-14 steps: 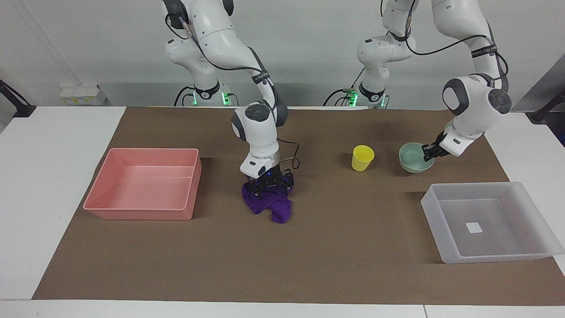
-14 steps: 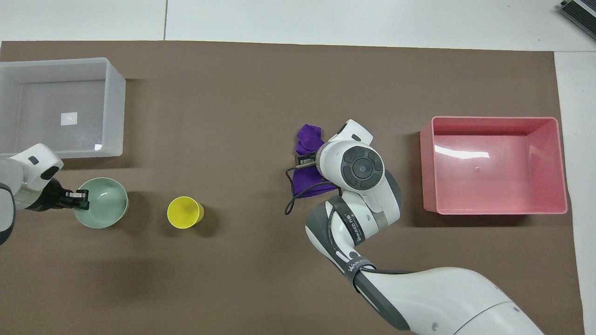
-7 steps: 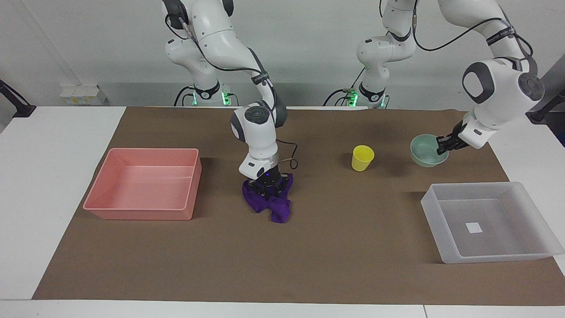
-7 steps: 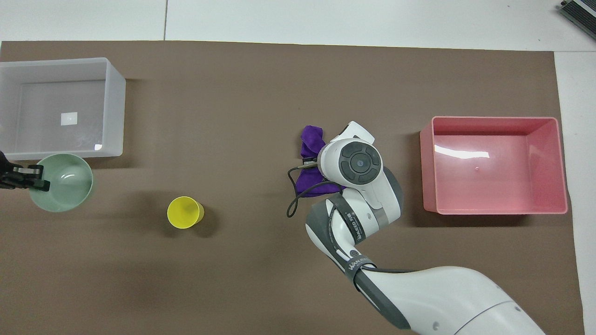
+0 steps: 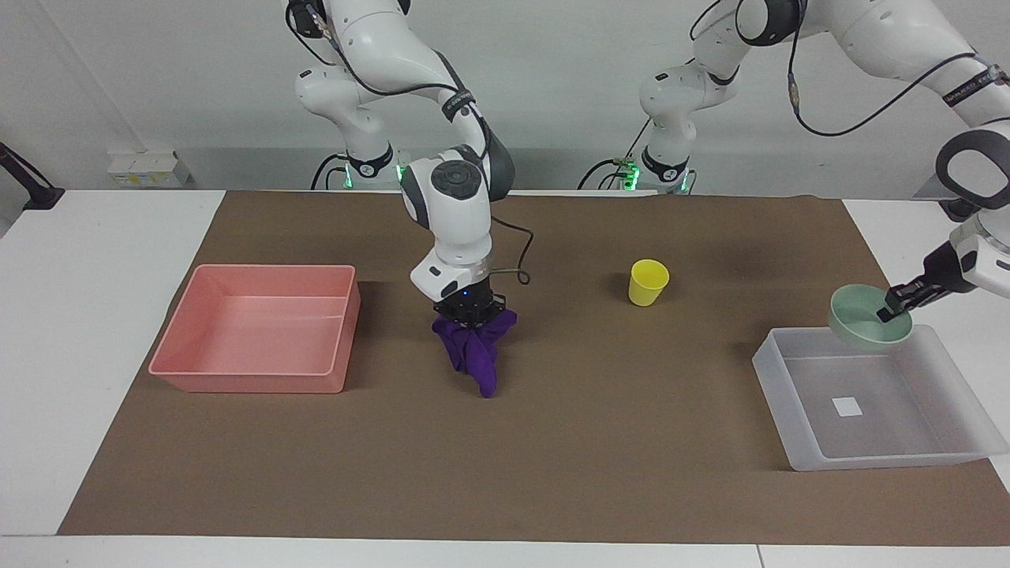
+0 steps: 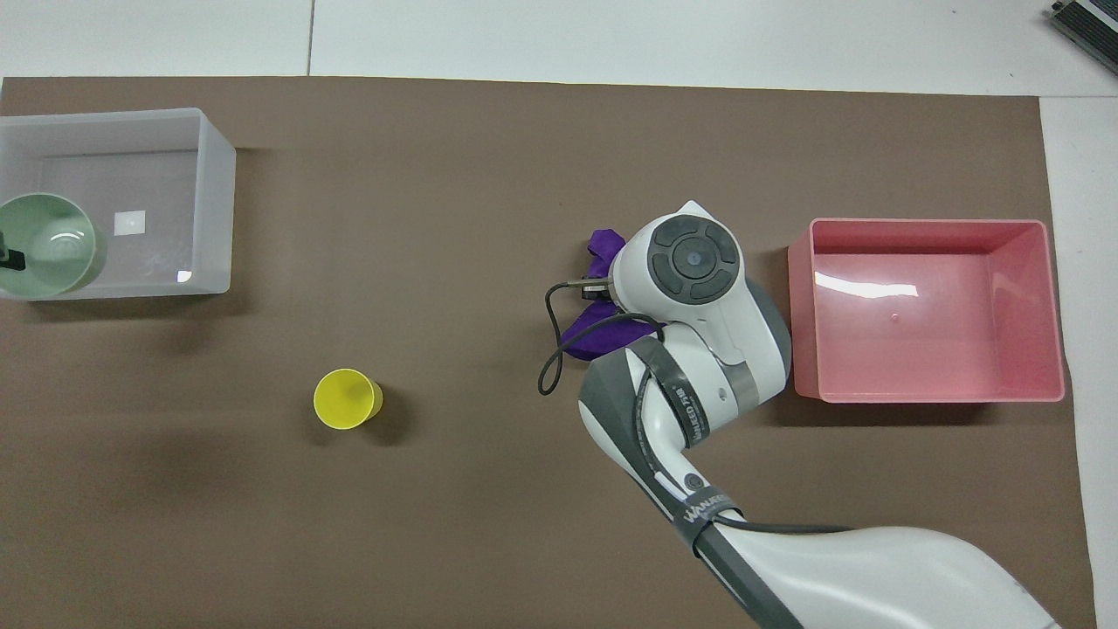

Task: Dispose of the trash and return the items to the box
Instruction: 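Carry the cloth into the pink box while the left gripper lifts the bowl, then release the cloth with the right gripper while the left gripper reaches the cup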

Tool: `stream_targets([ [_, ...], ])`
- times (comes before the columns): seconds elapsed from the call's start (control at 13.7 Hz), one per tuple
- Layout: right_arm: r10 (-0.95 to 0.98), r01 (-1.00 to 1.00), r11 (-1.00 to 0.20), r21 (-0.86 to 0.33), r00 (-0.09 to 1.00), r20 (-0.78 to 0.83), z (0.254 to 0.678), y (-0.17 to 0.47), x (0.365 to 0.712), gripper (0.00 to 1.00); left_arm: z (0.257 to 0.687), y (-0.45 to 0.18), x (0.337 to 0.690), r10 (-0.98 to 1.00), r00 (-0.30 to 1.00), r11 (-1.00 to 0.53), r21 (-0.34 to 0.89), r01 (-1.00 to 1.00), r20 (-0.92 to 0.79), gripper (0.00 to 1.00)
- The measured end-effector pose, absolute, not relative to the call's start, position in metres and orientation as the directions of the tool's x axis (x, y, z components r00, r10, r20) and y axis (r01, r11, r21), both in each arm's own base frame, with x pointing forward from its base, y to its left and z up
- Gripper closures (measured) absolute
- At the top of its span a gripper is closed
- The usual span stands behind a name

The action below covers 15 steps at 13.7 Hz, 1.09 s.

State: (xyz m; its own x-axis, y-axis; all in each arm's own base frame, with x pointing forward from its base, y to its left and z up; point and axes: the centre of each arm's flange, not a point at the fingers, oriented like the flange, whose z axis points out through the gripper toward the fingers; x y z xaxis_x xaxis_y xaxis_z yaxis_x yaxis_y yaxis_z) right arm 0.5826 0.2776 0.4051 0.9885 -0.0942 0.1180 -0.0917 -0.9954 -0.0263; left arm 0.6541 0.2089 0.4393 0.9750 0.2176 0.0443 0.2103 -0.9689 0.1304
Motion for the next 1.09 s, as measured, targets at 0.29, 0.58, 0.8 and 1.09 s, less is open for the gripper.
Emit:
stream_targets([
  [0.29, -0.208, -0.207, -0.978, -0.023, 0.974, 0.091, 0.479, 0.253, 0.566, 0.96, 0.367, 0.215, 0.682, 0.228, 0.971, -0.968, 0.120, 0.218, 0.075, 0.97],
  [0.58, -0.290, -0.288, -0.957, -0.035, 0.949, 0.120, 0.554, 0.199, 0.562, 0.96, 0.335, 0.209, 0.690, 0.221, 0.973, -0.970, 0.121, 0.213, 0.064, 0.97],
  [0.8, -0.333, -0.331, -0.943, -0.039, 0.928, 0.167, 0.613, 0.137, 0.546, 0.96, 0.338, 0.203, 0.695, 0.213, 0.973, -0.972, 0.121, 0.202, 0.085, 0.69],
  [1.09, -0.306, -0.308, -0.951, -0.019, 0.933, 0.192, 0.649, 0.043, 0.533, 0.96, 0.405, 0.196, 0.700, 0.199, 0.965, -0.976, 0.120, 0.181, 0.168, 0.25],
])
